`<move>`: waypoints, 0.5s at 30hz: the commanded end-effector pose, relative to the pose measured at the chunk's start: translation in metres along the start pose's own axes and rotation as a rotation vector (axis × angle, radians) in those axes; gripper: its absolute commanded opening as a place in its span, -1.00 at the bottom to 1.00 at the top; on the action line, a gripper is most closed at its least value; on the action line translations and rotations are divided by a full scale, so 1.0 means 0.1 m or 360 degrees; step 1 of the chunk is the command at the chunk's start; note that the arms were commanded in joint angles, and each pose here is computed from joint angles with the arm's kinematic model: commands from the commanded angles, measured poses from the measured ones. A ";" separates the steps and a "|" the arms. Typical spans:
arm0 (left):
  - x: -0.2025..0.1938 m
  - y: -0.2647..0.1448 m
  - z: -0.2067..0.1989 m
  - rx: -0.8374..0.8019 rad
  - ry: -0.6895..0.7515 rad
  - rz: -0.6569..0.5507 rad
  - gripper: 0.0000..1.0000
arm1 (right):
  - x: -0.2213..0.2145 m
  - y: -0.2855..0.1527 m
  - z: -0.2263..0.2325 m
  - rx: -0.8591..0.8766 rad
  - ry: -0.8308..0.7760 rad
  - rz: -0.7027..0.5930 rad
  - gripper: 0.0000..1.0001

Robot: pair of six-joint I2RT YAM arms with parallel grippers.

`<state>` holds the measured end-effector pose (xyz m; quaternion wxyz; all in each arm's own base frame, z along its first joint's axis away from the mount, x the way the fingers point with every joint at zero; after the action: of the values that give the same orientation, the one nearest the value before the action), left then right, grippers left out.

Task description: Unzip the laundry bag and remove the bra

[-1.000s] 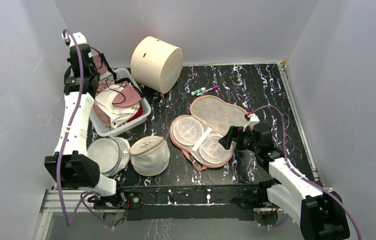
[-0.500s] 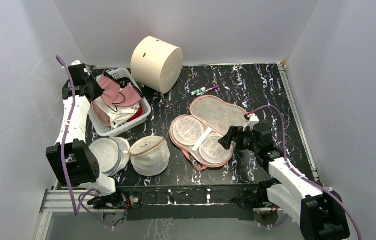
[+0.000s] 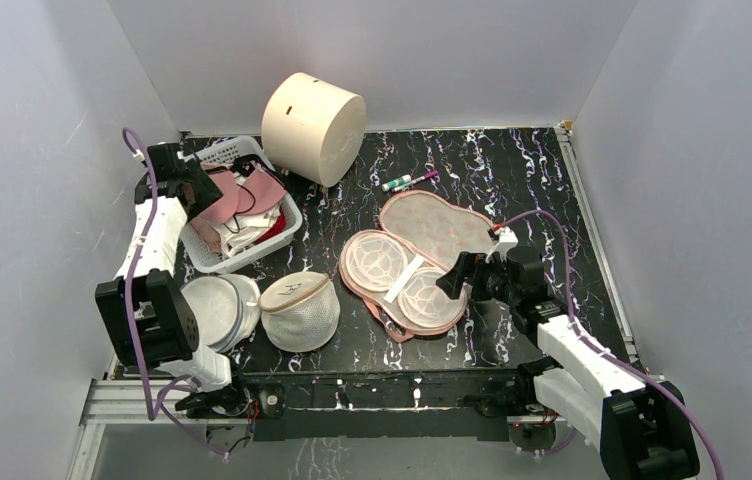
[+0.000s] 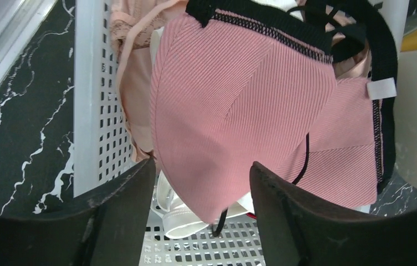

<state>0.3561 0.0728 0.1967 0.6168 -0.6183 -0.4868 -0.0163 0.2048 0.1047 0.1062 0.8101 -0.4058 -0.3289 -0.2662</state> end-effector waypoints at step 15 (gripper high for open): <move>-0.08 -0.42 -0.76 -0.0222 0.0509 -0.0295 0.28 | 0.24 0.02 0.08 0.0052 -0.0051 -0.0127 0.96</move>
<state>0.3558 0.0052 0.2406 0.6586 -0.5739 -0.4592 -0.1616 0.2056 0.1053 0.1051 0.8112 -0.4054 -0.3281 -0.2647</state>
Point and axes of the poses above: each gripper's point midway between its finger pads, its own y axis out along the fingers, its own z axis along the line the jaws close on, x = y × z, the point moved 6 cm from there along -y, back along the fingers, and after that the axes turned 2 degrees about -y, right-handed, at the moved point
